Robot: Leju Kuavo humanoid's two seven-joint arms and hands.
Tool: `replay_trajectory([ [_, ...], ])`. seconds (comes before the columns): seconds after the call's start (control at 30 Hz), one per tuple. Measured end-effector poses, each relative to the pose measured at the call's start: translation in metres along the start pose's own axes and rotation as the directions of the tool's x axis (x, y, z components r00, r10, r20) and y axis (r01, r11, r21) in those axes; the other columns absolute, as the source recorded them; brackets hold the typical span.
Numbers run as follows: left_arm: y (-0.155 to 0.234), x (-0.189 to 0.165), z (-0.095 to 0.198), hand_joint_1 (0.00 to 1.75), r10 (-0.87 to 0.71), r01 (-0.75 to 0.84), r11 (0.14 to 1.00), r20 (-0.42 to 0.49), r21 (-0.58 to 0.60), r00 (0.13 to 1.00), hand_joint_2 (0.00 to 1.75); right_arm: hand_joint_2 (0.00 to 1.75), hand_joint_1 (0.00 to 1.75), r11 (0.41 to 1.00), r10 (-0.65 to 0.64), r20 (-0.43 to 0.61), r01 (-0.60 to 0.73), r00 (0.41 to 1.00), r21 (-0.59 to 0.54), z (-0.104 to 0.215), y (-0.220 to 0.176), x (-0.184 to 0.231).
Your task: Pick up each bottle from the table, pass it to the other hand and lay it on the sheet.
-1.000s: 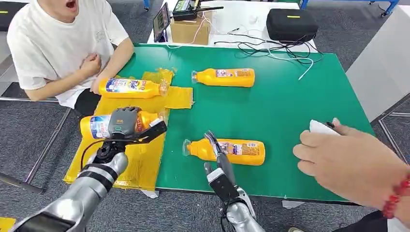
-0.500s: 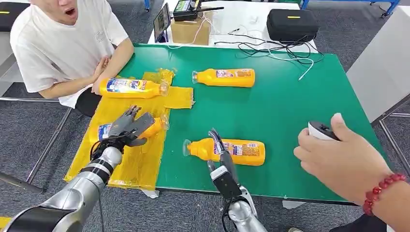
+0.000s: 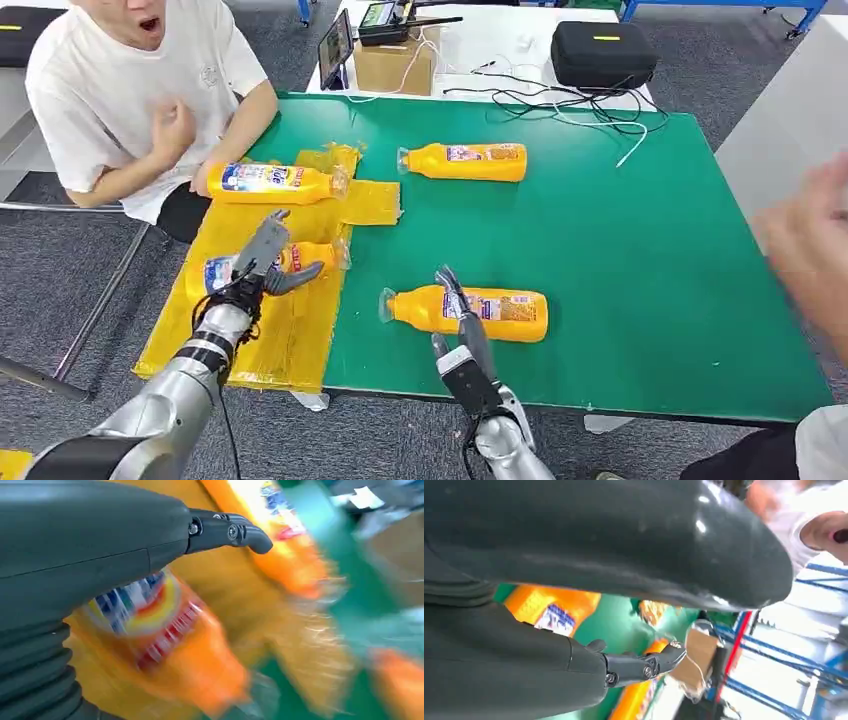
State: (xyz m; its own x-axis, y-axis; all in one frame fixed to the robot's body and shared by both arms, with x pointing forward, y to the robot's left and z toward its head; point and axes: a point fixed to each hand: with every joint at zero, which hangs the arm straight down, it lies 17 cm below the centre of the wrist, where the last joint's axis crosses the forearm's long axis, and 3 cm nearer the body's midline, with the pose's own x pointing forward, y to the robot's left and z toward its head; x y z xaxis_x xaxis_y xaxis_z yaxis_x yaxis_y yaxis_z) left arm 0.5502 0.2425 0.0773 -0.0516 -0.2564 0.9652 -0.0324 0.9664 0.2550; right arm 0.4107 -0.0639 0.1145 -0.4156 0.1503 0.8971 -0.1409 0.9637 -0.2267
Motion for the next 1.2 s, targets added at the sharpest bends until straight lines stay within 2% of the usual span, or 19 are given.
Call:
replay_trajectory([
  [0.07,0.001,0.016,0.007,0.0,0.146,-0.15,0.987,0.062,0.054,0.987,0.0,0.0,0.0,0.998,0.058,0.018,-0.058,0.998,-0.016,0.001,-0.005,0.001],
  [0.1,0.003,0.024,0.01,0.0,0.227,-0.233,0.97,0.083,0.075,0.97,1.75,0.0,0.0,0.996,0.089,0.025,-0.089,0.996,-0.021,0.001,-0.007,0.001],
  [0.2,0.023,0.057,0.02,0.0,0.469,-0.498,0.855,0.194,0.145,0.862,1.75,0.0,0.0,0.959,0.282,0.073,-0.282,0.957,-0.017,0.002,-0.01,0.003],
  [0.27,0.04,0.083,0.029,0.0,0.57,-0.621,0.765,0.273,0.167,0.775,1.75,0.0,0.0,0.898,0.436,0.133,-0.44,0.89,0.003,0.004,-0.008,0.004],
  [0.37,0.052,0.1,0.041,0.0,0.693,-0.753,0.638,0.308,0.16,0.652,1.75,0.0,0.0,0.786,0.603,0.184,-0.617,0.776,0.028,0.004,-0.011,-0.002],
  [0.43,0.059,0.112,0.051,0.0,0.706,-0.778,0.61,0.343,0.15,0.62,1.75,0.0,0.0,0.711,0.683,0.185,-0.701,0.707,0.052,0.004,-0.018,-0.013],
  [0.53,0.074,0.126,0.07,0.0,0.696,-0.792,0.592,0.402,0.149,0.596,1.75,0.0,0.0,0.578,0.798,0.132,-0.808,0.589,0.112,-0.001,-0.04,-0.04],
  [0.7,0.079,0.14,0.095,0.0,0.663,-0.774,0.618,0.437,0.139,0.608,1.75,0.0,0.0,0.495,0.859,0.037,-0.846,0.511,0.196,-0.014,-0.075,-0.074],
  [0.73,0.076,0.142,0.099,0.0,0.659,-0.769,0.626,0.438,0.133,0.612,1.75,1.75,0.0,0.485,0.866,0.024,-0.85,0.5,0.207,-0.016,-0.081,-0.08],
  [0.93,0.054,0.147,0.106,0.0,0.634,-0.723,0.681,0.402,0.117,0.661,1.75,1.75,0.0,0.456,0.886,-0.049,-0.842,0.462,0.288,-0.015,-0.103,-0.113],
  [1.1,0.043,0.151,0.106,0.0,0.641,-0.72,0.687,0.388,0.095,0.662,1.75,1.75,0.0,0.45,0.885,-0.096,-0.784,0.456,0.428,-0.019,-0.104,-0.14],
  [1.13,0.041,0.152,0.106,0.0,0.643,-0.721,0.687,0.386,0.092,0.662,1.75,1.75,1.41,0.448,0.884,-0.101,-0.768,0.456,0.457,-0.022,-0.103,-0.144],
  [1.2,0.04,0.152,0.105,0.0,0.644,-0.72,0.688,0.382,0.089,0.663,1.75,1.75,1.75,0.437,0.886,-0.11,-0.736,0.45,0.517,-0.026,-0.102,-0.151],
])
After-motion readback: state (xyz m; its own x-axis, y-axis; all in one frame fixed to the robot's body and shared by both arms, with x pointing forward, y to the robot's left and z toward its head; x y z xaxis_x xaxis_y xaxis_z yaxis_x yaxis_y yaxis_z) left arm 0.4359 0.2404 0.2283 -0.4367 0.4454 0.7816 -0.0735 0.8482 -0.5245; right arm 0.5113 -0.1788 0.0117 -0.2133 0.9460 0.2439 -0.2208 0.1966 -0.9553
